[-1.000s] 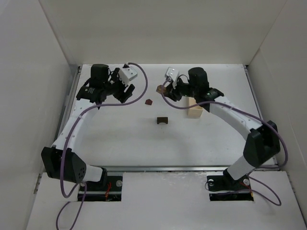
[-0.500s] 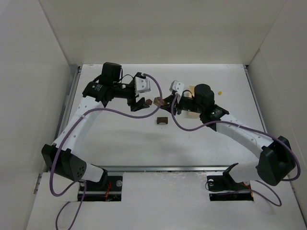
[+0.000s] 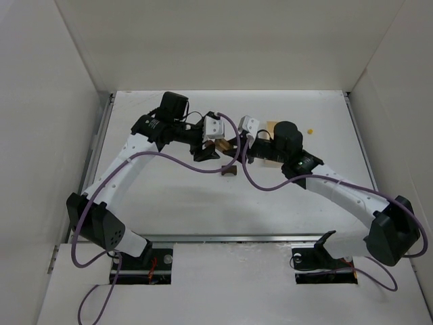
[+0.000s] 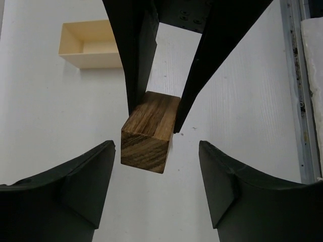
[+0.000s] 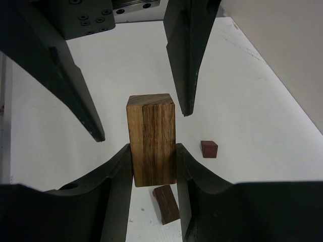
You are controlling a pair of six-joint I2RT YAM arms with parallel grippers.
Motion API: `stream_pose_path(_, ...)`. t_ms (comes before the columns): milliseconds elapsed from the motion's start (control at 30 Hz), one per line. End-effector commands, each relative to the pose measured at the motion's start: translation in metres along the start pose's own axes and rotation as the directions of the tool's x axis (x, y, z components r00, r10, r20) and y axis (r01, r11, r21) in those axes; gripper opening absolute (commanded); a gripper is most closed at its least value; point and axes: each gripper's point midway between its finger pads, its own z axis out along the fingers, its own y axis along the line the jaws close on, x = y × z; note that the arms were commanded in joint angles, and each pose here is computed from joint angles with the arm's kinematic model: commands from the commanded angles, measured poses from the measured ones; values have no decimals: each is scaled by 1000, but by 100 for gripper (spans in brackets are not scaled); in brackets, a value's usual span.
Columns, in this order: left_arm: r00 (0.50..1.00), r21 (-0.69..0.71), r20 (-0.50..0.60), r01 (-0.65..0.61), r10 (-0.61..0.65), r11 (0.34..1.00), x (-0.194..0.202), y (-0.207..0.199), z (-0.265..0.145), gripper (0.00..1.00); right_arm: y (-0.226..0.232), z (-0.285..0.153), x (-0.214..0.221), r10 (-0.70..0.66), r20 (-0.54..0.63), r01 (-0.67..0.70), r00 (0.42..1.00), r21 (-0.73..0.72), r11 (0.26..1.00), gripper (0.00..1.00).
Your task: Build the wood block tower
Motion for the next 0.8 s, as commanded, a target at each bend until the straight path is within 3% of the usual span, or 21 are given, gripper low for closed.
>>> stream_pose_path(0, 998, -28, 39, -50, 51, 998, -18, 8, -7, 62, 2, -5, -32, -40, 81, 39, 996, 13, 999, 0)
stream_pose_path(100, 998, -28, 39, -50, 51, 998, -18, 8, -7, 52, 1, -7, -33, -40, 78, 38, 996, 22, 999, 0)
stream_pose_path(367, 995, -17, 65, -69, 70, 997, -29, 6, -7, 37, 2, -5, -30, -35, 73, 34, 997, 9, 999, 0)
stream_pose_path(467, 996, -10, 72, -51, 51, 999, -30, 4, -6, 38, 2, -3, -28, -29, 65, 29, 997, 7, 1000, 0)
stream_pose_path(500, 996, -10, 72, -51, 51, 999, -30, 4, -6, 47, 2, -1, -24, -24, 56, 23, 998, 4, 1000, 0)
stream_pose_path(533, 996, -10, 72, -51, 51, 999, -30, 4, -6, 48, 3, -1, -24, -23, 58, 24, 998, -5, 1000, 0)
stream_pose_path(700, 996, 1, 76, -44, 44, 999, -30, 1, -6, 45, 2, -1, -28, -28, 66, 29, 997, -3, 1000, 0)
stream_pose_path(767, 997, 6, 72, -38, 37, 999, -27, 2, -4, 38, 2, -1, -28, -28, 66, 29, 997, -3, 1000, 0)
